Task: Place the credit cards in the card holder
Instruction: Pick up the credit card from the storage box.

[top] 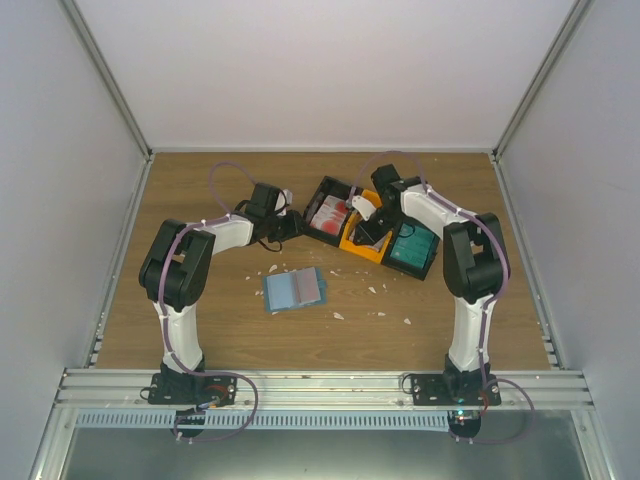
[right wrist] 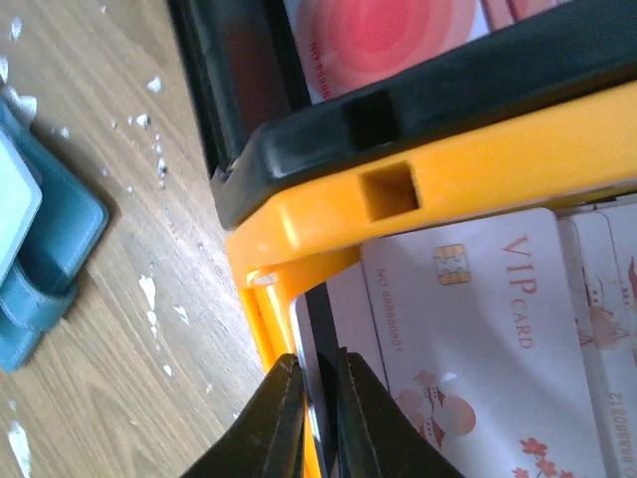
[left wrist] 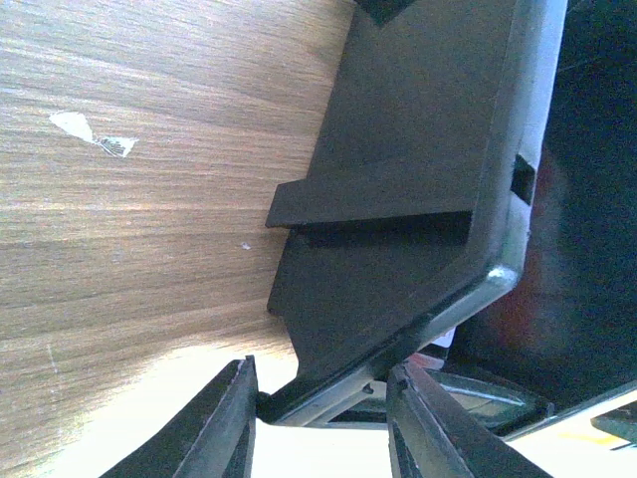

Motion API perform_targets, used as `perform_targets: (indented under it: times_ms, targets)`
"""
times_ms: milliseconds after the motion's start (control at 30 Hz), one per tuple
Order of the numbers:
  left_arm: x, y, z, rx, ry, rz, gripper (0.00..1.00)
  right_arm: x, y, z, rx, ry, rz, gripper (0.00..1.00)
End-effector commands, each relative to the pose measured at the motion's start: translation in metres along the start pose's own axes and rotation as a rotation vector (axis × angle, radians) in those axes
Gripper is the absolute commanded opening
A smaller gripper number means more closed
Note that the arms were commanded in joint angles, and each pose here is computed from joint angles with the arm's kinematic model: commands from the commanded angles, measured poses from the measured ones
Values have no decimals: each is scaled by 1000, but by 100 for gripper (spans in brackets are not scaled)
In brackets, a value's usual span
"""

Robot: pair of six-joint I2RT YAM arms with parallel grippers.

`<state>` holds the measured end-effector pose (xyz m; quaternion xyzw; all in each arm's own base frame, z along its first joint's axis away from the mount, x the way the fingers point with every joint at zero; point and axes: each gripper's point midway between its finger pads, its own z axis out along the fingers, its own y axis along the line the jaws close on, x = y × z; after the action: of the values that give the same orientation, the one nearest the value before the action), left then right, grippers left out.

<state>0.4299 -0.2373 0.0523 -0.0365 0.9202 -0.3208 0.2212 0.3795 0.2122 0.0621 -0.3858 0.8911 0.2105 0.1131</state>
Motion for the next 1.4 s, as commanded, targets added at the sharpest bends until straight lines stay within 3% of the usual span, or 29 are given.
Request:
perform_targets:
  times_ms: [0, 67, 600, 767, 967, 1200, 1367]
  targets:
    - [2, 0, 4, 0, 9, 9, 39, 12, -4, 5, 27, 47, 9, 5]
    - [2, -1, 2, 3, 2, 13, 40, 6, -6, -2, 50, 22, -2, 1]
    - [-4, -10, -21, 7, -54, 31, 50, -39, -9, -83, 235, -194, -19, 0]
    - [-5, -16, -37, 15, -92, 32, 54, -59, 1, -126, 268, -333, 19, 0]
    - [-1, -35, -78, 79, -170, 43, 62, -73, 34, -168, 184, -532, 137, 1]
    - [19, -112, -137, 429, -248, 206, 74, -67, 86, -190, -104, -720, 350, 1]
    - [45, -159, -164, 636, -204, 296, 77, -52, 114, -196, -282, -779, 434, 1]
